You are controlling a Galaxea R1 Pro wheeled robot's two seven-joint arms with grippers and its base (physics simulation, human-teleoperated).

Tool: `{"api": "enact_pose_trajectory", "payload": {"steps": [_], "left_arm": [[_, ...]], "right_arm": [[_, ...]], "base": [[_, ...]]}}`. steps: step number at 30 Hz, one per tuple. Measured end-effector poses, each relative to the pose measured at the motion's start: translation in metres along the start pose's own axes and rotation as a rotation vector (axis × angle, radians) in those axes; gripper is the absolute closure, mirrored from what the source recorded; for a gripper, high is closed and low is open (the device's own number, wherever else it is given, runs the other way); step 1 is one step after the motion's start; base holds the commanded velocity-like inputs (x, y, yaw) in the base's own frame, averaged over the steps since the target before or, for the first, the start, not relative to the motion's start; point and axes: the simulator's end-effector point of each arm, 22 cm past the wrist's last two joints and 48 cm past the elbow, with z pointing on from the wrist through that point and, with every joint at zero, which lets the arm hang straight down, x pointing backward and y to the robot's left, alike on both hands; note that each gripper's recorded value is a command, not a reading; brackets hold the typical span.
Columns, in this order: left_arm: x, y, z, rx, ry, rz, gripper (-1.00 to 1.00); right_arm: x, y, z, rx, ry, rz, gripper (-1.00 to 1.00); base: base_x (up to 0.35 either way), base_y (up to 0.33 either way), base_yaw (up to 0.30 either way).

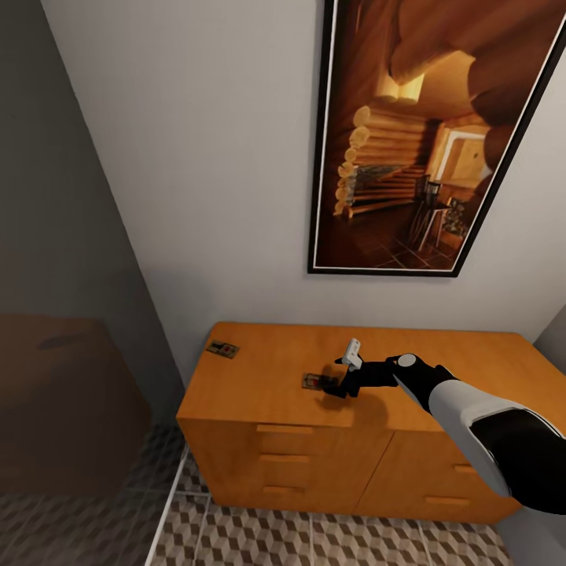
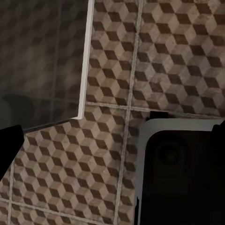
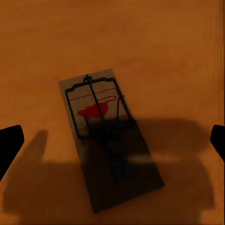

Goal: Take the four mousetraps from the cabinet in the bathroom and place them on the bathroom floor. Make sure all four end up on the same floor surface, and ensure that at least two of them are either under or directly next to the same bathroom sink.

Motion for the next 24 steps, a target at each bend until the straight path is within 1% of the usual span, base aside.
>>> {"api": "enact_pose_trajectory", "payload": {"steps": [20, 24], "left_arm": [[0.0000, 0.0000, 0.0001, 0.000, 0.000, 0.000, -1.00], [0.0000, 0.0000, 0.0000, 0.000, 0.000, 0.000, -1.00]], "right_arm": [[0.0002, 0.0001, 0.0004, 0.000, 0.000, 0.001, -1.00], [0.0002, 0.0002, 0.0003, 0.001, 0.000, 0.001, -1.00]], "base": [[0.011, -0.010, 0.000], [0.079, 0.000, 0.000]]}}
